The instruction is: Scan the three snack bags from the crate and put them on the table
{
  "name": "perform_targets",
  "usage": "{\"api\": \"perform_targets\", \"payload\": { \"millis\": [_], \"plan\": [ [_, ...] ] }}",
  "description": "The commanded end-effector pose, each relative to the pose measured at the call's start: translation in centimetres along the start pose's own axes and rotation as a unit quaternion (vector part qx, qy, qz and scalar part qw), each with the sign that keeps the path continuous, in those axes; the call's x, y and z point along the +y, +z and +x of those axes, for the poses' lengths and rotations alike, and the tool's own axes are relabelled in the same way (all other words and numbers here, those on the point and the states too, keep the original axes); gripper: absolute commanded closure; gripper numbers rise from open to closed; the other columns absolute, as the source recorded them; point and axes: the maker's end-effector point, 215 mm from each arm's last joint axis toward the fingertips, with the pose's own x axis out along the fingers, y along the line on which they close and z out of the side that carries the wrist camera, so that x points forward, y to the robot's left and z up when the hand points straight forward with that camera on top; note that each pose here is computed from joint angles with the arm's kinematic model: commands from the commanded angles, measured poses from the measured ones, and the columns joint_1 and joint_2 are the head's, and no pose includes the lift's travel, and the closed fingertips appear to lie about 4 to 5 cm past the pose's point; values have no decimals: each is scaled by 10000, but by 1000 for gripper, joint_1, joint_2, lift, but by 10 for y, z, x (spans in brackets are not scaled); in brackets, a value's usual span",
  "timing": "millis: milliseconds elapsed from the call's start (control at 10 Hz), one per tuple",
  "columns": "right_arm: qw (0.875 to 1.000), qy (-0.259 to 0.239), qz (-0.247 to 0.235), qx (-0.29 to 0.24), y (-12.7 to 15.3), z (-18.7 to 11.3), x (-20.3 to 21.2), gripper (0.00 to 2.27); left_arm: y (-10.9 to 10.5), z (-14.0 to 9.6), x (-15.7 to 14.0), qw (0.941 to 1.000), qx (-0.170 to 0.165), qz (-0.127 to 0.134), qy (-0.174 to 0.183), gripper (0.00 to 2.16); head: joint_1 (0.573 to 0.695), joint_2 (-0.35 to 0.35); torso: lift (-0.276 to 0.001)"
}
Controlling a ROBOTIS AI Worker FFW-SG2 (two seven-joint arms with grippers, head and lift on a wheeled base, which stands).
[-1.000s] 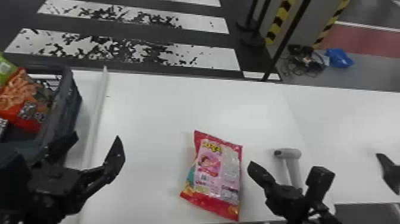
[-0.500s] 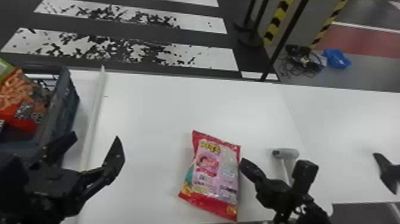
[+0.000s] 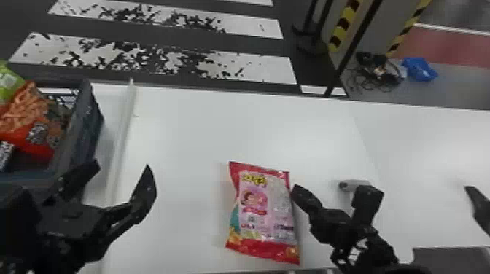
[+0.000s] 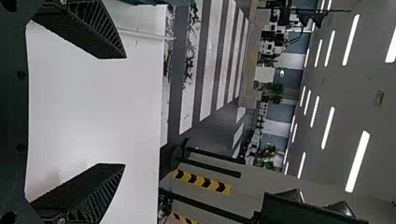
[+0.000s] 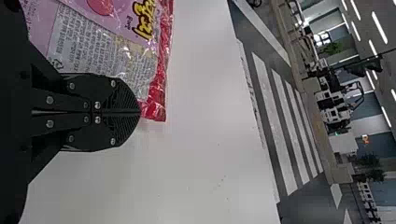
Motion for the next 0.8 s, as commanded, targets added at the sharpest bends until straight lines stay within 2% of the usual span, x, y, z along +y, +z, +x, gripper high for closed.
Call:
{"api": "perform_targets", "payload": {
  "millis": [0, 200, 300, 400, 500, 700],
  "plan": [
    [10000, 26, -37, 7, 0, 2, 4, 2246, 1, -3, 3, 10000, -43, -20, 28, 33, 695, -158, -94],
    [9998, -87, -16, -165, 17, -15, -8, 2246, 8, -6, 7, 9998, -170, -51, 39, 33, 695, -147, -94],
    [9996, -148, 1, -242, 32, -30, -14, 2108, 8, -6, 7, 9998, -185, -81, 34, 33, 695, -151, -94],
    [9993, -179, -55, -328, 47, -47, -15, 1156, 9, -6, 7, 9998, -193, -86, 23, 33, 695, -168, -94],
    [9990, -231, -97, -360, 56, -64, -15, 6, 11, -6, 5, 9997, -224, -127, -19, 33, 695, -187, -94],
    [9992, -318, -124, -218, 55, -88, -15, 49, 4, -6, 16, 9997, -236, -91, 29, 33, 695, -211, -94]
  ]
}}
